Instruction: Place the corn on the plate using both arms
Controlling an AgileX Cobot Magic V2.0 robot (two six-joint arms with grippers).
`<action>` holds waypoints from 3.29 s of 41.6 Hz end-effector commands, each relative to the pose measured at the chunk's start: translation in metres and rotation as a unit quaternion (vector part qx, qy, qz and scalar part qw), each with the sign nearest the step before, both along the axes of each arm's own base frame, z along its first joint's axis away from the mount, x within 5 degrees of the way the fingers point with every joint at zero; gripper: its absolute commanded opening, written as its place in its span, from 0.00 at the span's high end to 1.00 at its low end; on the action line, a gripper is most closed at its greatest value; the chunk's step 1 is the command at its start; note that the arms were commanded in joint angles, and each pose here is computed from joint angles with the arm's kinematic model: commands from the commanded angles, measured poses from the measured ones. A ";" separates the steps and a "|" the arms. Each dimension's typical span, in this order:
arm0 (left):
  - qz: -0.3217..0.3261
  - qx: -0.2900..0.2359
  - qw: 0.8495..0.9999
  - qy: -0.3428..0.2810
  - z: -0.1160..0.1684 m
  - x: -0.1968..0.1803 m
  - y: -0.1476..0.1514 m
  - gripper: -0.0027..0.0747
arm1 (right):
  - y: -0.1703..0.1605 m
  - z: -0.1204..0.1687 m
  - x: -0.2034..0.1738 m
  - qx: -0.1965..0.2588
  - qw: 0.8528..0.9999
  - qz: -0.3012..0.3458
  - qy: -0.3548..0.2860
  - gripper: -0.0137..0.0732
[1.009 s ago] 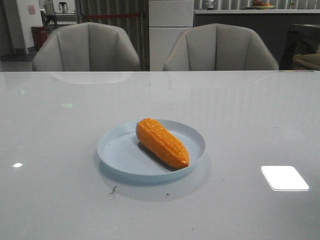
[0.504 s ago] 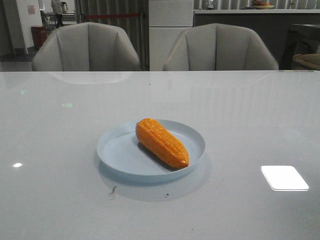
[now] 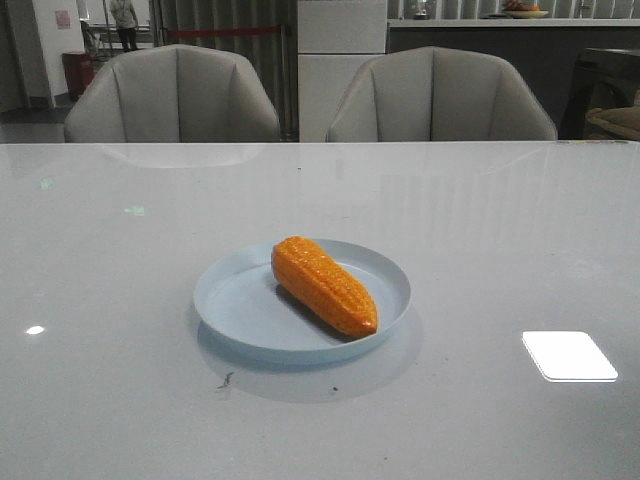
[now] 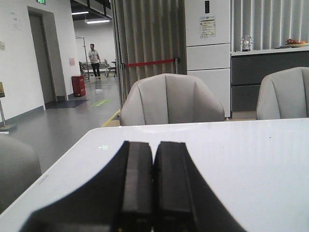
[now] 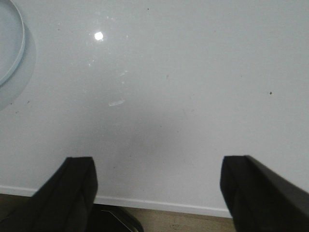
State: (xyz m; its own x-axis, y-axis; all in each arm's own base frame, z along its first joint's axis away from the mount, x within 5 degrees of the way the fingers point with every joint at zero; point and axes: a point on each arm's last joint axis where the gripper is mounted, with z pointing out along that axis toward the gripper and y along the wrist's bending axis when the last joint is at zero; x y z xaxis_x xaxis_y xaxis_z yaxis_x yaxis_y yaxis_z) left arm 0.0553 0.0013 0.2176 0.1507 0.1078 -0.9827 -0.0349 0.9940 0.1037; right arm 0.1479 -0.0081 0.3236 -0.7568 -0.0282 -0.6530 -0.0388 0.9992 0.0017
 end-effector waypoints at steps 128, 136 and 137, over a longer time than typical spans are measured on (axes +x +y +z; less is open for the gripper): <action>0.005 -0.004 1.000 -0.028 -0.005 -0.001 0.001 0.85 | 0.009 -0.110 -0.095 -0.019 0.880 0.003 -0.474 0.78; 0.005 -0.004 1.000 -0.028 -0.005 -0.001 0.001 0.85 | 0.009 -0.110 -0.095 -0.019 0.880 0.003 -0.474 0.78; 0.005 -0.004 1.000 -0.028 -0.005 -0.001 0.001 0.85 | 0.009 -0.110 -0.095 -0.019 0.880 0.003 -0.474 0.78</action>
